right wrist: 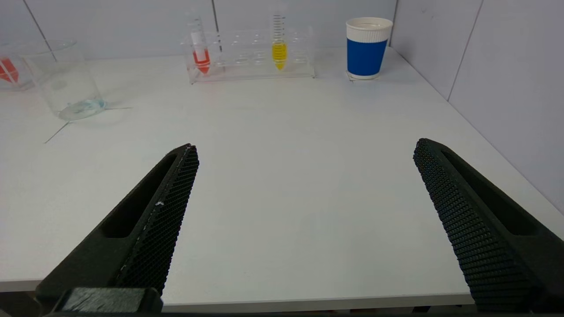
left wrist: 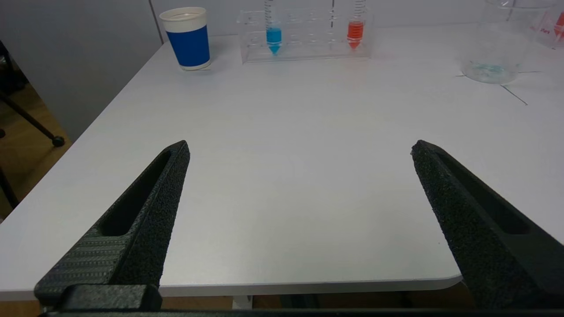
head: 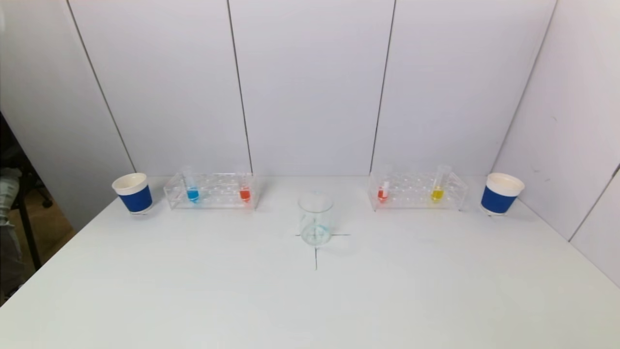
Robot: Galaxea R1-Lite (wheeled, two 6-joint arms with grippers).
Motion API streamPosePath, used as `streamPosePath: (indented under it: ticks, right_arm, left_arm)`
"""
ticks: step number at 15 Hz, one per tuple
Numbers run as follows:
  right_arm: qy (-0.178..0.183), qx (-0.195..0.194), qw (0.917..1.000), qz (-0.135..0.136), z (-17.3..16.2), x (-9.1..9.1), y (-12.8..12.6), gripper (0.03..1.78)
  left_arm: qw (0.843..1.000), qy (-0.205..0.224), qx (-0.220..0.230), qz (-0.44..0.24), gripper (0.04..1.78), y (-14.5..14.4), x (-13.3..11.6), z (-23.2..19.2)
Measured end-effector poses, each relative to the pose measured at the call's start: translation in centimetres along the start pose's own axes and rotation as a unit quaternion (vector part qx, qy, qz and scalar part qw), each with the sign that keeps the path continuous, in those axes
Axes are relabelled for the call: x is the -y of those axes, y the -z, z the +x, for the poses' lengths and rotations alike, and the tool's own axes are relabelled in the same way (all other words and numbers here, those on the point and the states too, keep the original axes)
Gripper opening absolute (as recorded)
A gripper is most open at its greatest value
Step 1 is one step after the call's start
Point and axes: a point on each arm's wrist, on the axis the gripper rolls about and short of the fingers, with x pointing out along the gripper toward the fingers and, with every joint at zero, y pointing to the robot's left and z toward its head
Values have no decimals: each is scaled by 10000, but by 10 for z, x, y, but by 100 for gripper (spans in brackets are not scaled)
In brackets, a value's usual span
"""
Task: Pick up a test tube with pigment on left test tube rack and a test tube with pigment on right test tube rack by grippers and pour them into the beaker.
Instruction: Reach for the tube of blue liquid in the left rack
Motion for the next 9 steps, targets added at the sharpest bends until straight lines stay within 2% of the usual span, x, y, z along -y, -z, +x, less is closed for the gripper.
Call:
streamPosePath:
  ticks: [5,9]
  right_arm:
    - [0,0,10000,0,0,0,0,177]
    - [-1,0,10000,0,0,0,0,177]
  left_arm:
    - [10000,-8,30,63,176,-6,0,-2]
    - [9991,71,301,274,176,-44,-1,-17]
